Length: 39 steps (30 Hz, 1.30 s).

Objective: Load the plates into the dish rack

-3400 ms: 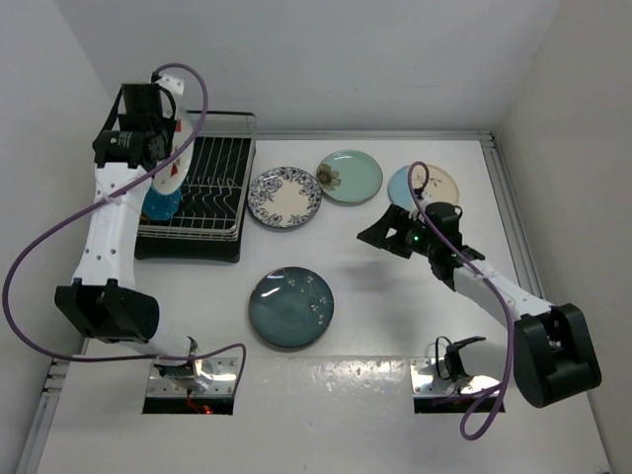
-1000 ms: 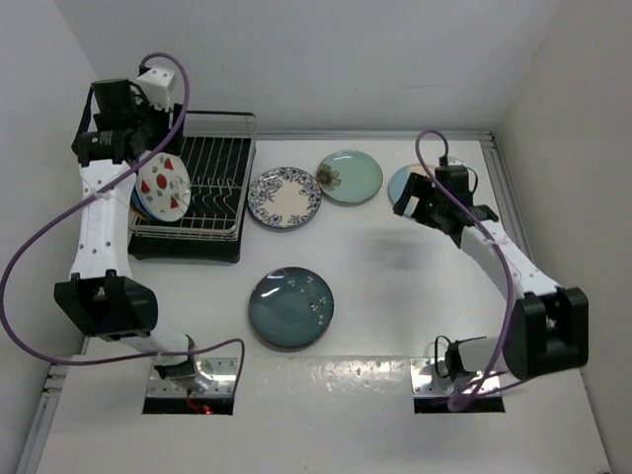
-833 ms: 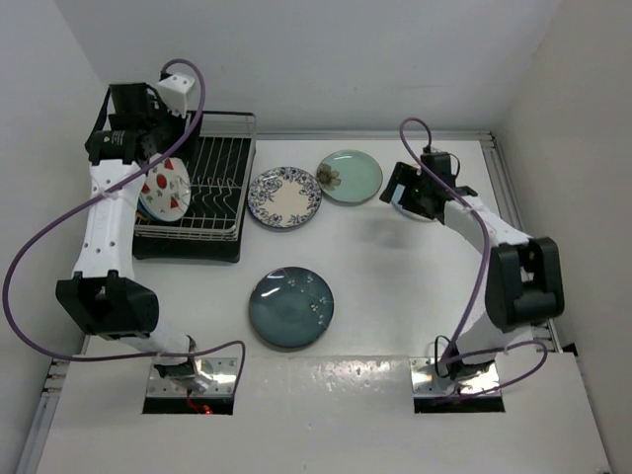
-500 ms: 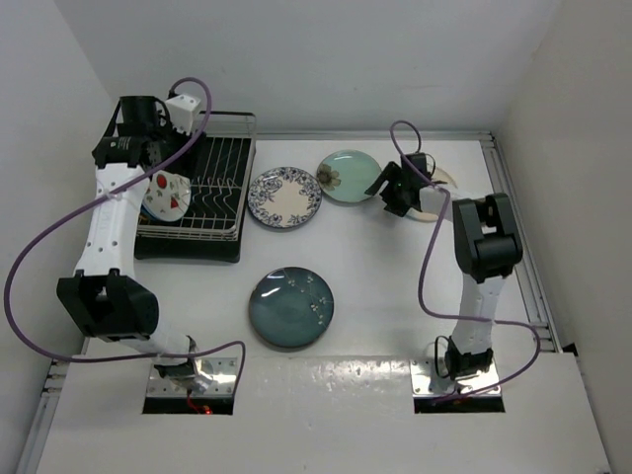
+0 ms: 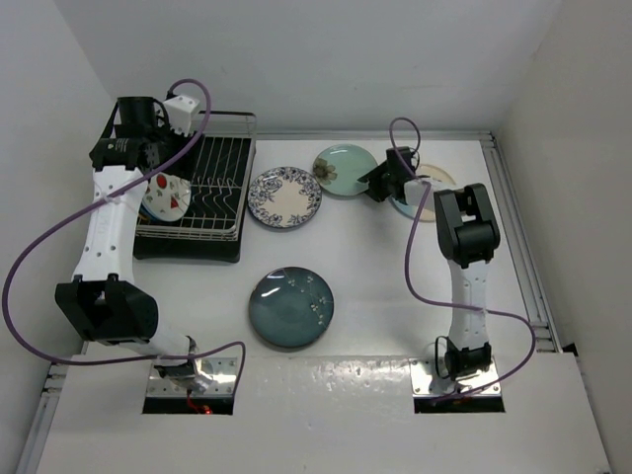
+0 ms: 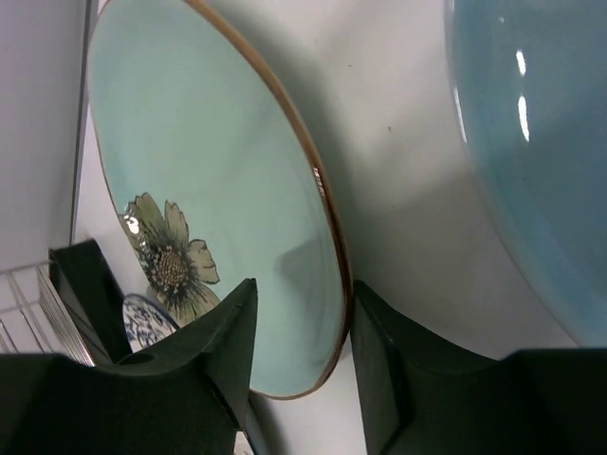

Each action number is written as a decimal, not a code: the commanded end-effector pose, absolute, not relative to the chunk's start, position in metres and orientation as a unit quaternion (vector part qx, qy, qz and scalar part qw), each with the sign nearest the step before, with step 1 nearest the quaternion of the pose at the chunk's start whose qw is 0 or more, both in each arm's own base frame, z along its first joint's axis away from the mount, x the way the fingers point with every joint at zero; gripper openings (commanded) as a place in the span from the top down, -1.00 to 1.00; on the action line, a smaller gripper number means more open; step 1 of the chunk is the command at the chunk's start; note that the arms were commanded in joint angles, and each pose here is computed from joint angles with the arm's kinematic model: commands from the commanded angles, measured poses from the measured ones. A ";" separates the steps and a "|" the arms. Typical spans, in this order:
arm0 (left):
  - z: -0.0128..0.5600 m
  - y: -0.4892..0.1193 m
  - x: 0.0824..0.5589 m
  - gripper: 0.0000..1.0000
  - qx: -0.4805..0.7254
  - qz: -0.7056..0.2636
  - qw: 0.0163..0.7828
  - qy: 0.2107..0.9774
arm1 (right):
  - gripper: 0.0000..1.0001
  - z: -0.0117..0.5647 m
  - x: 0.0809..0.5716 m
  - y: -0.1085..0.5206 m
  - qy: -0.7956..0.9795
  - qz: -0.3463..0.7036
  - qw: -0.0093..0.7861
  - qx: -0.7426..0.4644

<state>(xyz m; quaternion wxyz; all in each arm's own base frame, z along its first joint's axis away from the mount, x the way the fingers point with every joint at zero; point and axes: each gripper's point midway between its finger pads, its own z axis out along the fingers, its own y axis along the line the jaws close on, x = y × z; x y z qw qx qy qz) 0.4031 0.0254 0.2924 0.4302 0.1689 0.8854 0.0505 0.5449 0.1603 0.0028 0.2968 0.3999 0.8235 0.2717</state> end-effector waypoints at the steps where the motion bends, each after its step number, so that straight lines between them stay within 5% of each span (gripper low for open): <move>1: 0.314 0.029 0.404 -0.52 0.168 0.064 0.452 0.874 | 0.15 -0.048 0.518 0.147 0.832 0.185 0.248 0.461; 7: 0.312 0.029 0.405 -0.52 0.168 0.063 0.448 0.876 | 1.00 -0.066 0.509 0.144 0.814 0.183 0.215 0.509; 17: 0.309 0.029 0.406 -0.56 0.172 0.063 0.443 0.877 | 1.00 -0.005 0.509 0.148 0.848 0.226 0.320 0.357; 28: 0.308 0.016 0.417 -0.56 0.184 0.036 0.445 0.876 | 1.00 -0.030 0.335 0.127 0.898 0.196 0.214 0.332; 34: 0.303 -0.003 0.417 -0.56 0.200 0.011 0.440 0.875 | 0.99 -0.045 0.286 0.108 0.897 0.172 0.197 0.356; 39: 0.306 -0.012 0.413 -0.56 0.210 0.006 0.441 0.873 | 0.44 -0.048 0.295 0.105 0.891 0.179 0.215 0.359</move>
